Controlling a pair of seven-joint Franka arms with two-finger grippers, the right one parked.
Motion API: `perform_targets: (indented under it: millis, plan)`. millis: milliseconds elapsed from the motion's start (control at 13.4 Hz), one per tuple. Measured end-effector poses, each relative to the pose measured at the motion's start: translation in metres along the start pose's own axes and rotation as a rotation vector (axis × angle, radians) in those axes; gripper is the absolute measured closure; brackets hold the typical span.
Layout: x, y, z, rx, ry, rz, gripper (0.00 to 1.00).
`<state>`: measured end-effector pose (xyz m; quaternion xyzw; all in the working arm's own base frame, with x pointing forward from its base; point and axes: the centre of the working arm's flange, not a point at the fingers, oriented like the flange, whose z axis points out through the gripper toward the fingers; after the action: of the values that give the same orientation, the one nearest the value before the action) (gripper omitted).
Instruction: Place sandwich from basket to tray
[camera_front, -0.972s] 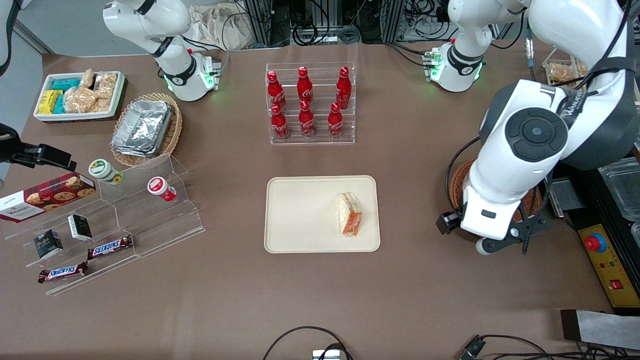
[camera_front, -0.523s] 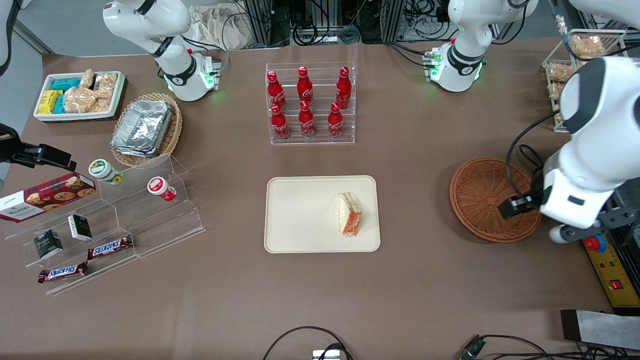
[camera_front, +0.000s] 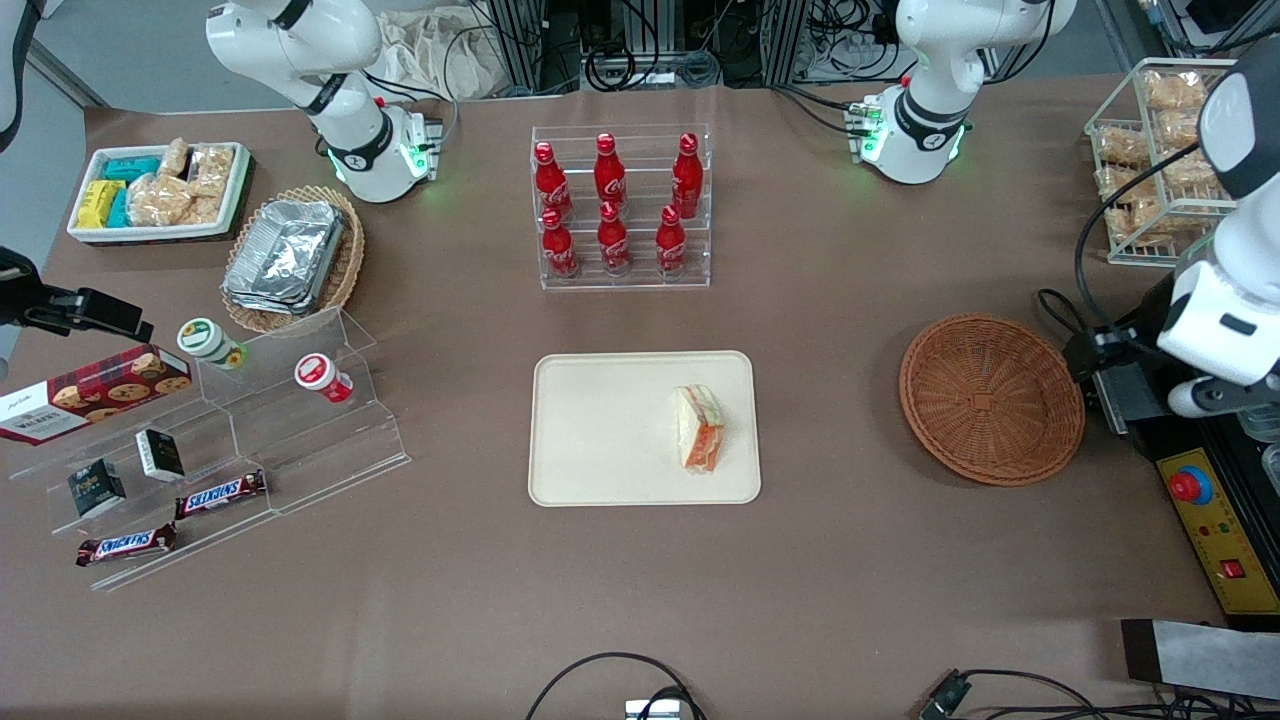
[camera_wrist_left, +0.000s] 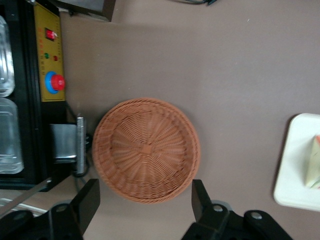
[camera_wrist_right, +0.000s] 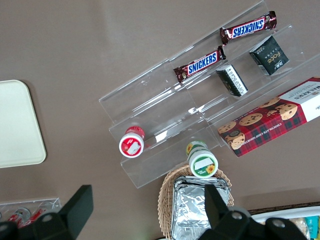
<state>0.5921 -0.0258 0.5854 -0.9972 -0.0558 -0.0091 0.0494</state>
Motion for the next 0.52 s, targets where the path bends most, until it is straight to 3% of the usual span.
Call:
perform_targets:
  millis: [523]
  plan:
    - [-0.042, -0.048, -0.043, 0.013, -0.011, 0.128, 0.18]
